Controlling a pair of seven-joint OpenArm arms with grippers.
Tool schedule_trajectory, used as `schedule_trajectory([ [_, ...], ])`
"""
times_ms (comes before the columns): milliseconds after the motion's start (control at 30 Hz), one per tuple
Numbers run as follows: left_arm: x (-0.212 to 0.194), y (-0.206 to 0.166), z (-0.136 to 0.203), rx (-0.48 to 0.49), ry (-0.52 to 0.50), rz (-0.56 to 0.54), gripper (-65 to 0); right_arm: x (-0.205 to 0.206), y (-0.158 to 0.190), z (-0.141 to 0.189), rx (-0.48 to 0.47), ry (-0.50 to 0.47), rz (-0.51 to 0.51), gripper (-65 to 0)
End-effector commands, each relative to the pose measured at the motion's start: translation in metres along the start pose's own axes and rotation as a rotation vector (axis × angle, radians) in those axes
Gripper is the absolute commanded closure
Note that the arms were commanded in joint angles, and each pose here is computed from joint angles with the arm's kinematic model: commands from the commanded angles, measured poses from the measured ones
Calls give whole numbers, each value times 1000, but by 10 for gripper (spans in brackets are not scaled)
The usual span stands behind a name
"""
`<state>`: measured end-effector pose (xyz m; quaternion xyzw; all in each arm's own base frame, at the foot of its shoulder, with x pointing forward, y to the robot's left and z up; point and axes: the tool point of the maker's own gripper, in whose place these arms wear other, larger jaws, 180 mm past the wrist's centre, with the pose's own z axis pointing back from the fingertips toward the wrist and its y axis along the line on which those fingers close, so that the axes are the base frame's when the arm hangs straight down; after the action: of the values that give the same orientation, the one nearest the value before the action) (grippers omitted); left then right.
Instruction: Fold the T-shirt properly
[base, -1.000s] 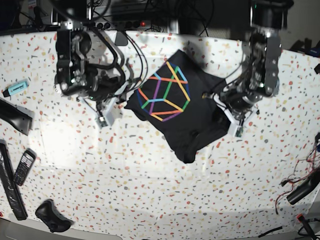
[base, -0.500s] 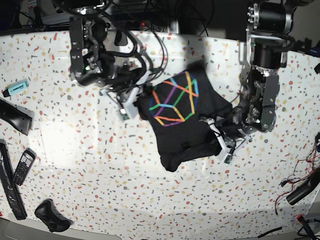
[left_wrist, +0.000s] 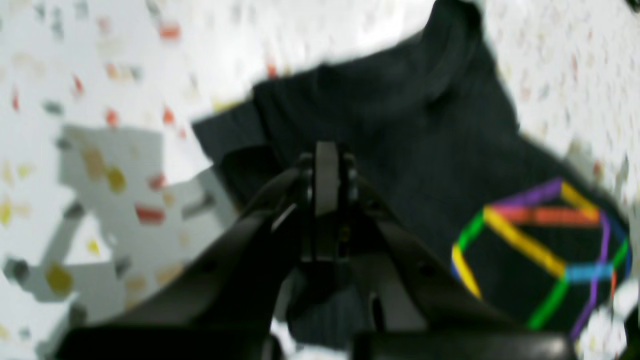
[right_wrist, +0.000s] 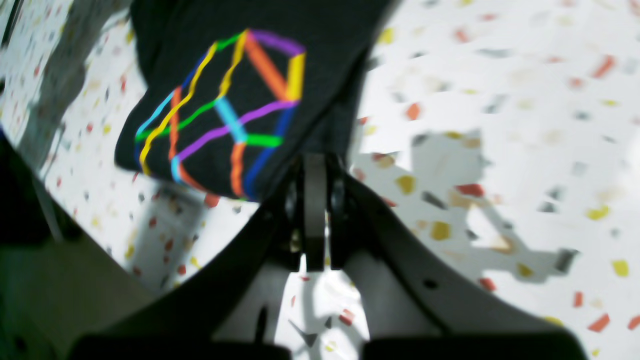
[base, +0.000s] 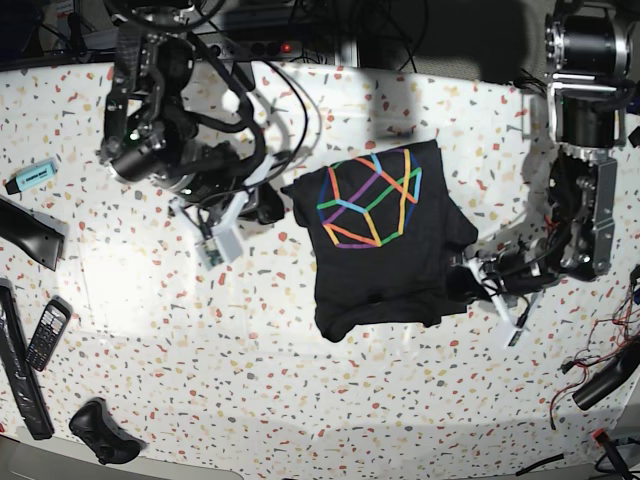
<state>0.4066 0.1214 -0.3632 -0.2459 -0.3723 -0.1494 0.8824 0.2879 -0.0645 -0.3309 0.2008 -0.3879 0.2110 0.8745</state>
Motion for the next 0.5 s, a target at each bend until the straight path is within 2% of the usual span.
schedule_trajectory([
  [0, 18, -1, 9, -22, -45, -22, 0, 12, -3, 5, -6, -38, 15, 0],
  [100, -4, -3, 19, -61, -7, -31, 0, 6, -8, 11, -1, -37, -32, 0],
  [200, -26, -3, 32, -45, 17, -49, 0, 0, -13, 20, -12, -47, -68, 0],
  [467, -57, -5, 83, 32, -37, -43, 0, -26, -31, 59, -114, -38, -138, 0],
])
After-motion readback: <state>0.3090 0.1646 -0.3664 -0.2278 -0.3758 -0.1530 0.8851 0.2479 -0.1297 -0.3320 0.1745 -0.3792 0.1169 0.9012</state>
